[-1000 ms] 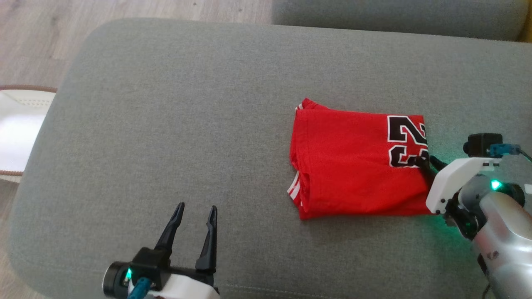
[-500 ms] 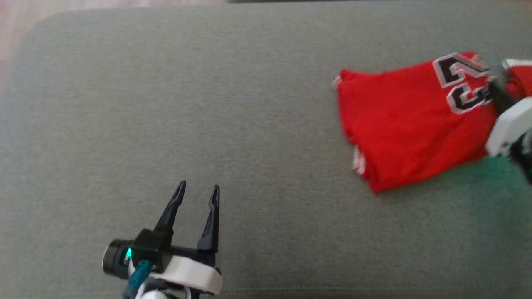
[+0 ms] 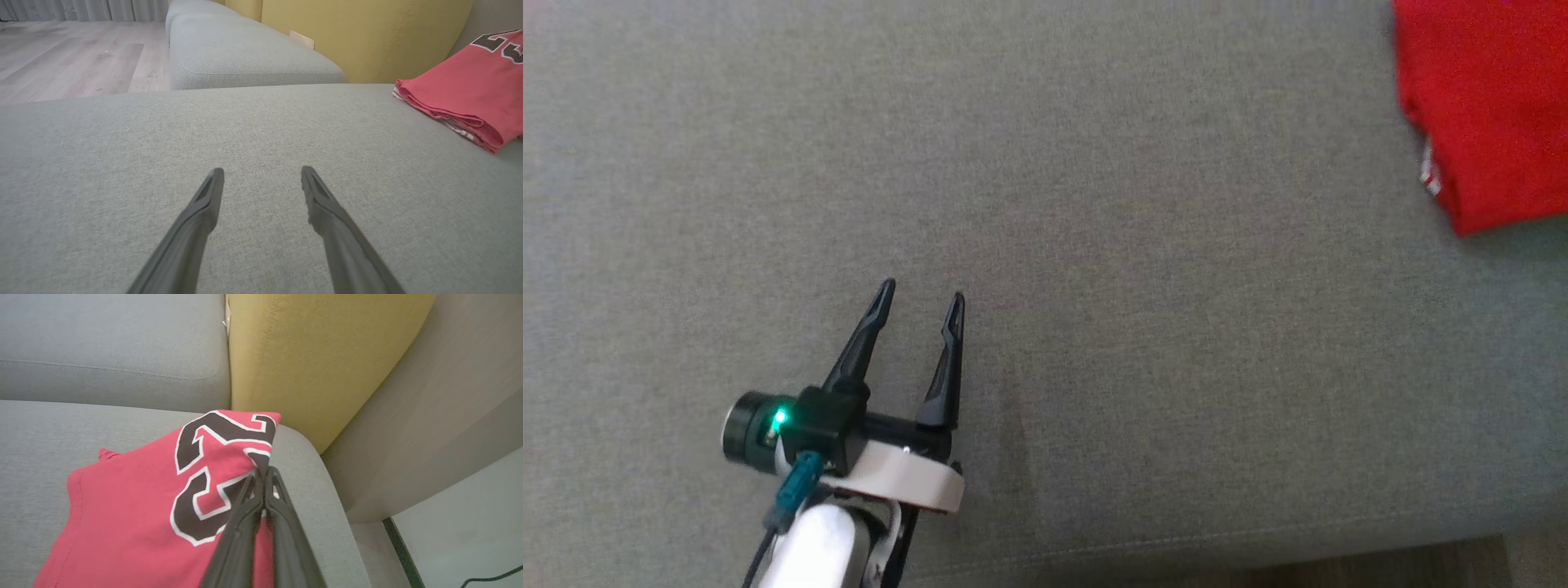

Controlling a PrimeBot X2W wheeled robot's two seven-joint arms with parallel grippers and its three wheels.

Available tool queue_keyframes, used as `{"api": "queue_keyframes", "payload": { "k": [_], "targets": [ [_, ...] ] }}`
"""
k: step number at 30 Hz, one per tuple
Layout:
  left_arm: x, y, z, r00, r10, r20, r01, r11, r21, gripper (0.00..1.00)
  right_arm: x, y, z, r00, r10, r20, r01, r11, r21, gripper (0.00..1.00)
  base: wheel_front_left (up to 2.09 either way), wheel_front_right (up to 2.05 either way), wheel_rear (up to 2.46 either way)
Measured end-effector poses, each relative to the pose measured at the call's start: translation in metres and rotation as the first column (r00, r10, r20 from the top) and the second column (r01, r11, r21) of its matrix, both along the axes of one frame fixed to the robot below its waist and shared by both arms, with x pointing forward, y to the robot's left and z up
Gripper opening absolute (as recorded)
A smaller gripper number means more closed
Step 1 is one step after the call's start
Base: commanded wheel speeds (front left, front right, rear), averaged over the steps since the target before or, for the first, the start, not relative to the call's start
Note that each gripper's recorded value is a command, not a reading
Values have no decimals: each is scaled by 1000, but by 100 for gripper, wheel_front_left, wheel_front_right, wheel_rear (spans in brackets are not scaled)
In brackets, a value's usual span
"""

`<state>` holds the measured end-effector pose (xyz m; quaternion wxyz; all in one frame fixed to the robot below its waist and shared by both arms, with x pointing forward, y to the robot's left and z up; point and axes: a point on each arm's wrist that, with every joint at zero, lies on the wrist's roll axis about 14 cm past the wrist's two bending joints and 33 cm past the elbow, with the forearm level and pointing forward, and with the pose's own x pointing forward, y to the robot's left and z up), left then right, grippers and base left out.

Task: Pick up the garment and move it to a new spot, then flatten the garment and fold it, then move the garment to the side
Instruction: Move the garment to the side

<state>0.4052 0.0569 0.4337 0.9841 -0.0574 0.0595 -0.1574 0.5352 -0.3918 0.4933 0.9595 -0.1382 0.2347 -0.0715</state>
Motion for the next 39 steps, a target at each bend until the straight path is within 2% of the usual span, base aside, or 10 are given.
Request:
{"api": "queue_keyframes", "payload": {
  "k": [2, 3, 4, 5, 9, 12, 18, 25, 32, 39],
  "targets": [
    [5, -3, -4, 1000, -8, -6, 8, 1000, -4, 100, 0, -14, -1, 999, -30, -15, 30, 999, -20, 0, 0, 0, 0],
    [7, -4, -6, 1000, -11, -9, 11, 1000, -4, 100, 0, -20, -1, 999, -42, -20, 41, 999, -33, 10, 0, 0, 0],
    [9, -4, -8, 1000, -12, -12, 12, 1000, -4, 100, 0, -25, -1, 998, -52, -23, 51, 998, -43, 65, 0, 0, 0],
    [10, -4, -9, 1000, -12, -14, 12, 1000, -3, 100, -1, -28, -2, 998, -58, -27, 57, 997, -55, 100, 0, 0, 0],
    [9, -1, -4, 1000, -5, -1, 5, 1000, 5, 100, 2, -27, 12, 998, -41, 39, 44, 995, -94, 100, 0, 0, 0],
    [7, 1, 7, 1000, 4, 28, -4, 1000, 8, 100, 6, -5, 23, 993, 15, 121, -4, 996, -94, 100, 0, 0, 0],
    [-14, 15, 28, 996, 62, 60, -62, 998, 0, 100, -22, 74, -9, 974, 133, 183, -139, 990, 21, 100, 0, 0, 0],
    [-49, 42, 47, 984, 154, 89, -153, 988, -14, 100, -72, 156, -22, 935, 211, 286, -264, 952, 158, 100, 0, 0, 0],
    [-79, 74, 61, 955, 270, 121, -267, 963, -43, 100, -112, 208, -14, 895, 223, 386, -338, 904, 262, 100, 0, 0, 0],
    [-101, 95, 78, 926, 331, 180, -326, 944, -58, 100, -156, 238, 16, 831, 167, 531, -380, 868, 321, 100, 0, 0, 0]
  ]
}}
